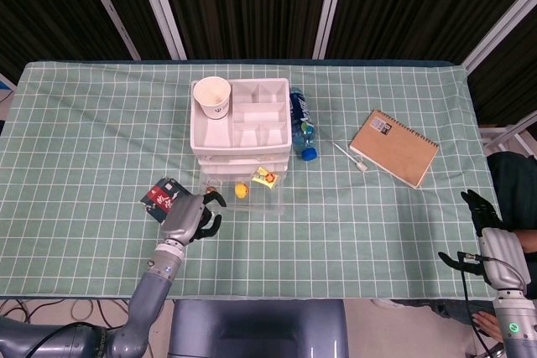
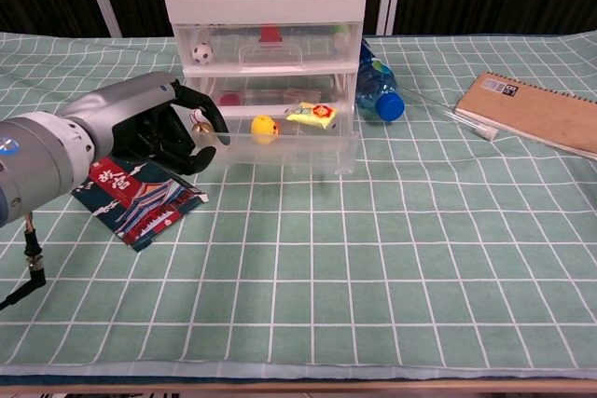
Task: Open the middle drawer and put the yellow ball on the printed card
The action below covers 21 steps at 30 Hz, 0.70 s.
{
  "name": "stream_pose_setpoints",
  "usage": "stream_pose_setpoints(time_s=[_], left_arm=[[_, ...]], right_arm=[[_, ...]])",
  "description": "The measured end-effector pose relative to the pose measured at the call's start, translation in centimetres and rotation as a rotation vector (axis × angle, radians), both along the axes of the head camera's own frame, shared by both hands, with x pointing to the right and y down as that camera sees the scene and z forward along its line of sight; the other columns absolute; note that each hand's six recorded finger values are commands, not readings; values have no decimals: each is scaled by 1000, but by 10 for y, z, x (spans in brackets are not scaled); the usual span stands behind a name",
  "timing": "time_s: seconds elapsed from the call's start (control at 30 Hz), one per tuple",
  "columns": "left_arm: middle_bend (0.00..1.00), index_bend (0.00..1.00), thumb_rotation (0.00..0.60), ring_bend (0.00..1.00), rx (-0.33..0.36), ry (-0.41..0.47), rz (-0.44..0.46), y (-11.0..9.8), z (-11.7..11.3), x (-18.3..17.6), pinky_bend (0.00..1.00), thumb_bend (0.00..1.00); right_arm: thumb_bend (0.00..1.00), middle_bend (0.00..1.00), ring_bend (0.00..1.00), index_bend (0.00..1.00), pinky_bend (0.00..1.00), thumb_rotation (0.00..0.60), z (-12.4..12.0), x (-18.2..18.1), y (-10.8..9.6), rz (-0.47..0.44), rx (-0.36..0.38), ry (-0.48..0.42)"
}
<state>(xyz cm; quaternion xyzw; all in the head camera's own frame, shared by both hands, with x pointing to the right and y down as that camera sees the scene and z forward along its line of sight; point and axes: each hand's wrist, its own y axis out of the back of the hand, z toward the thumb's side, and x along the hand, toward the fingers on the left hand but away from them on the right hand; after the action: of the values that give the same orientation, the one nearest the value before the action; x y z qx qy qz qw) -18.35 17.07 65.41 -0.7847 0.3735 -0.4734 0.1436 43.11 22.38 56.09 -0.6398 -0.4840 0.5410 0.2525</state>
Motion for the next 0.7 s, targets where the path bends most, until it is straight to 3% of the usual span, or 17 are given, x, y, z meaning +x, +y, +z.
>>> stream_pose_setpoints(time_s=[0.37, 0.5, 0.7], left_arm=[[1000, 432, 600, 1000, -15, 0, 7, 2, -6, -4, 1000, 468], [1000, 401, 600, 1000, -18, 4, 10, 1, -8, -3, 1000, 416], [1000, 372, 600, 1000, 58, 28, 30, -13, -26, 5, 1000, 340]], right_arm=[[43, 0, 0, 0, 221, 600, 0, 0, 0, 1, -1, -1], [43, 0, 0, 0, 221, 600, 0, 0, 0, 2, 0, -2], [42, 0, 0, 0, 221, 600, 0, 0, 0, 1, -1, -3]])
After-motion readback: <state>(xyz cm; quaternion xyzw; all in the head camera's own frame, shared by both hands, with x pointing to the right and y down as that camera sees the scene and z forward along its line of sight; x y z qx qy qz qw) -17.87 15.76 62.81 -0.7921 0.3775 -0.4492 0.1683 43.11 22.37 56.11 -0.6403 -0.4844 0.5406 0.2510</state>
